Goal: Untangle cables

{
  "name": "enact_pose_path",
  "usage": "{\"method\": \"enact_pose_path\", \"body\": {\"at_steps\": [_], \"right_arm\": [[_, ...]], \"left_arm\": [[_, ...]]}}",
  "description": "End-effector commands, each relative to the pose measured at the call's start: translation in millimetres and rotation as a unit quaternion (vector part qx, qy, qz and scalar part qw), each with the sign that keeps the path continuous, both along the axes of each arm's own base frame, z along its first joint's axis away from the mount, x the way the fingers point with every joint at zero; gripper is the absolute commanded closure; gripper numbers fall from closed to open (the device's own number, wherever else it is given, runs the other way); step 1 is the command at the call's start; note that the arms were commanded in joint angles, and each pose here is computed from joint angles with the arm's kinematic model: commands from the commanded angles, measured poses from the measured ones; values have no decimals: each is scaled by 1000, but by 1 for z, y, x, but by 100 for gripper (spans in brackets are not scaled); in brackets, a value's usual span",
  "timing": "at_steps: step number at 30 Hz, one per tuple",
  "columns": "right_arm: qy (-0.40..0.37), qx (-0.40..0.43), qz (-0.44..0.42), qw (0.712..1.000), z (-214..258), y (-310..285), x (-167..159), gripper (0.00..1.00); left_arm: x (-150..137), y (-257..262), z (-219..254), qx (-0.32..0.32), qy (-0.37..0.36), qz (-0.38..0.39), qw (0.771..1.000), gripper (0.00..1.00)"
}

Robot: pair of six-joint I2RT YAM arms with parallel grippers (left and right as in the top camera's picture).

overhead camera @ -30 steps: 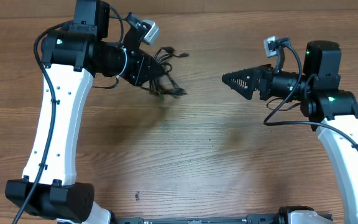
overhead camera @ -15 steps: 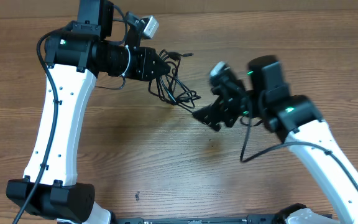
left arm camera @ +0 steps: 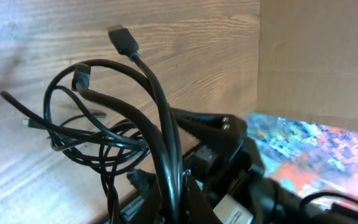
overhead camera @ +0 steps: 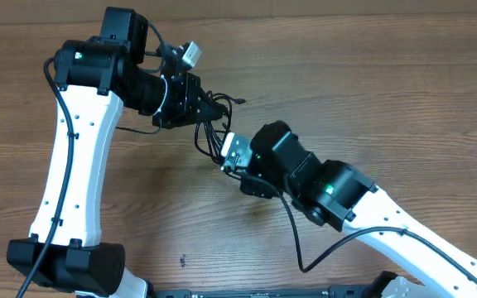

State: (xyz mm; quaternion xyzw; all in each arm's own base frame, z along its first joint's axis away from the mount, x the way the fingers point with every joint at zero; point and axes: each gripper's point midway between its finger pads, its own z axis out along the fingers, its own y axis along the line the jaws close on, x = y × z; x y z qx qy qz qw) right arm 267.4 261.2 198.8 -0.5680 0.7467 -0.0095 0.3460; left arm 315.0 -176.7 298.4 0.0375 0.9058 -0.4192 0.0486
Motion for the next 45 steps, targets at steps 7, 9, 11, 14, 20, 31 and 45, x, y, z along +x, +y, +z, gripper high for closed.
{"method": "enact_pose_path", "body": {"at_steps": [7,9,11,14,20,31,45], "right_arm": [[-17,-12,3,1000,4,1,-1,73],[-20,-14,-3,1000,5,-1,1,95],[-20,-11,-17,1000,5,-3,3,96],[-10,1,-33,999,5,-3,2,96],[-9,57,-82,995,18,-1,10,96],[-46,271,-217,937,107,-35,33,96],[-97,467,-257,840,207,-67,20,96]], "left_arm": [[-19,-18,40,-109,32,-10,994,96],[-19,-18,39,-107,33,-10,994,96],[-18,-15,38,-103,32,-6,994,96],[-14,-10,36,-98,31,3,995,96],[3,22,-2,42,30,72,996,96],[20,168,-47,417,37,355,836,96],[10,169,-71,436,69,336,832,96]]}}
